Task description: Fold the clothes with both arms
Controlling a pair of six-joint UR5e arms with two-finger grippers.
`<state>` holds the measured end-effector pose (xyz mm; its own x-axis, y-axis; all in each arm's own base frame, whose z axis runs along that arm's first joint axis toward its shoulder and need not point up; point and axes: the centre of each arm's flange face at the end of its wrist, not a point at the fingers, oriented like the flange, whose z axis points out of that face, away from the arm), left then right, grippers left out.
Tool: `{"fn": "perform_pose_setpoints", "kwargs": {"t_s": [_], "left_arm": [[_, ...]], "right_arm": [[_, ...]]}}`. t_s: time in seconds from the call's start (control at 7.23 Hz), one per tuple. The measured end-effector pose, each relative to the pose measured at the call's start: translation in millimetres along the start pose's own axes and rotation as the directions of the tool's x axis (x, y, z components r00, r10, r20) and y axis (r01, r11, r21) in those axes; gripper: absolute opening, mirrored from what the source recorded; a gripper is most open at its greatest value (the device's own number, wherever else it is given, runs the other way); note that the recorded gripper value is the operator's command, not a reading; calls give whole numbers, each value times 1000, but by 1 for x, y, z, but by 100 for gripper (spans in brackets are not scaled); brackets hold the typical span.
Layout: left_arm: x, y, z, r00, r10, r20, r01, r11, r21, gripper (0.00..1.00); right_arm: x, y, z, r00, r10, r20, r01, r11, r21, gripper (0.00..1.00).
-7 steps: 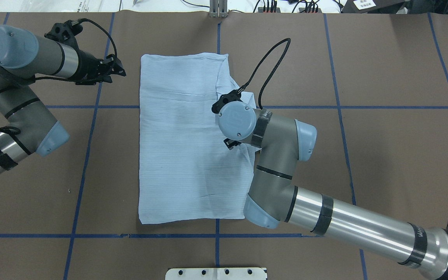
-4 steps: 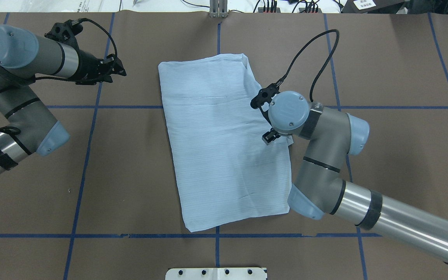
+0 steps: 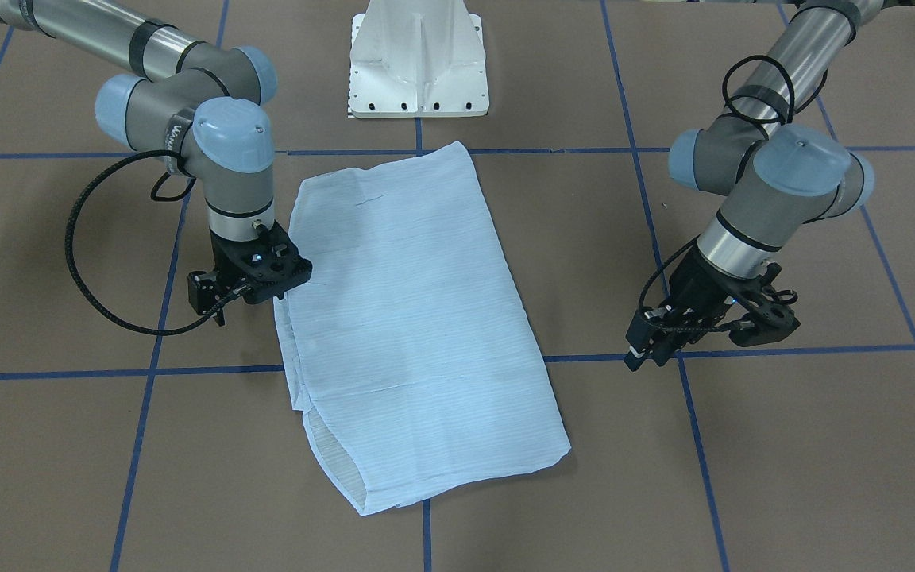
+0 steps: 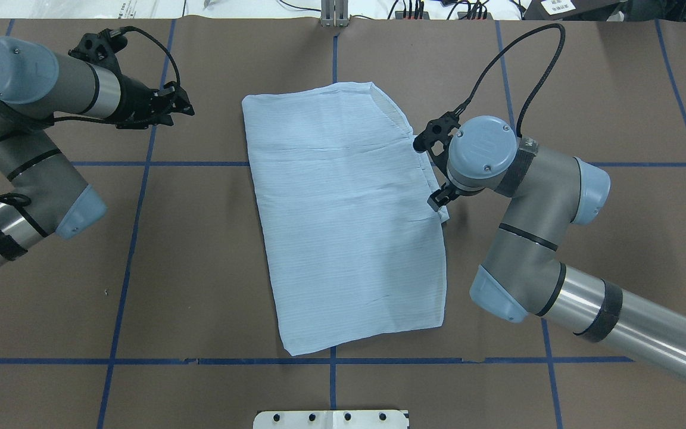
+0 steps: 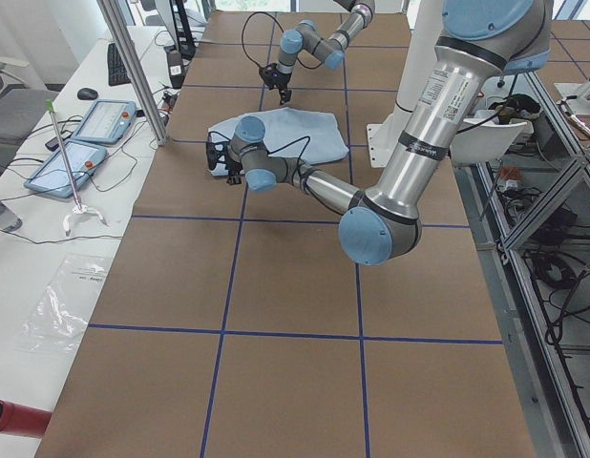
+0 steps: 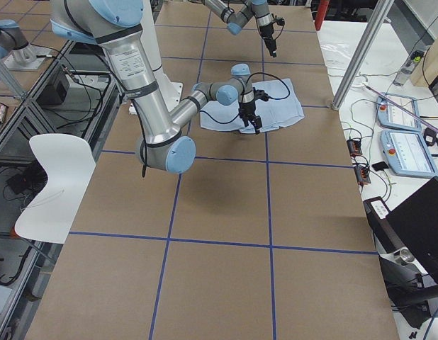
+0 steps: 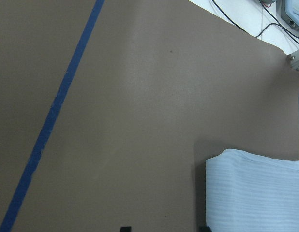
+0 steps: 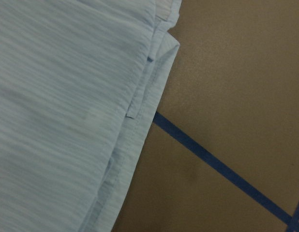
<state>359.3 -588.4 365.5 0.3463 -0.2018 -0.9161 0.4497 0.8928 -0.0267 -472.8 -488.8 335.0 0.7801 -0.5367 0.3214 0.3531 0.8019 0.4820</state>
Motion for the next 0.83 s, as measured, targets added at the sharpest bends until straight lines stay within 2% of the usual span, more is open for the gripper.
{"fn": "perform_pose_setpoints", "kwargs": {"t_s": [0.14, 0.28, 0.41, 0.55, 0.69, 0.83], "left_arm": [[2, 0, -2, 1000, 0, -1, 0, 1000, 0, 56], [3, 1, -3, 1000, 0, 0, 0, 1000, 0, 56], [4, 1, -3, 1000, 0, 1, 0, 1000, 0, 57], [4, 1, -3, 1000, 0, 1, 0, 1000, -1, 57], [4, 2, -3, 1000, 0, 1, 0, 1000, -2, 57], [4, 2, -3, 1000, -1, 1, 1, 1000, -3, 57]], "right_arm": [[-1, -2, -5, 998, 56, 17, -56, 998, -2, 100], [-8, -1, -14, 980, 190, 53, -190, 982, -11, 100], [-22, 2, -24, 928, 362, 94, -360, 932, -34, 100], [-47, 10, -32, 842, 525, 122, -521, 851, -69, 99], [-78, 22, -42, 726, 674, 136, -665, 739, -106, 98], [-110, 37, -51, 580, 803, 134, -793, 595, -135, 95]]}}
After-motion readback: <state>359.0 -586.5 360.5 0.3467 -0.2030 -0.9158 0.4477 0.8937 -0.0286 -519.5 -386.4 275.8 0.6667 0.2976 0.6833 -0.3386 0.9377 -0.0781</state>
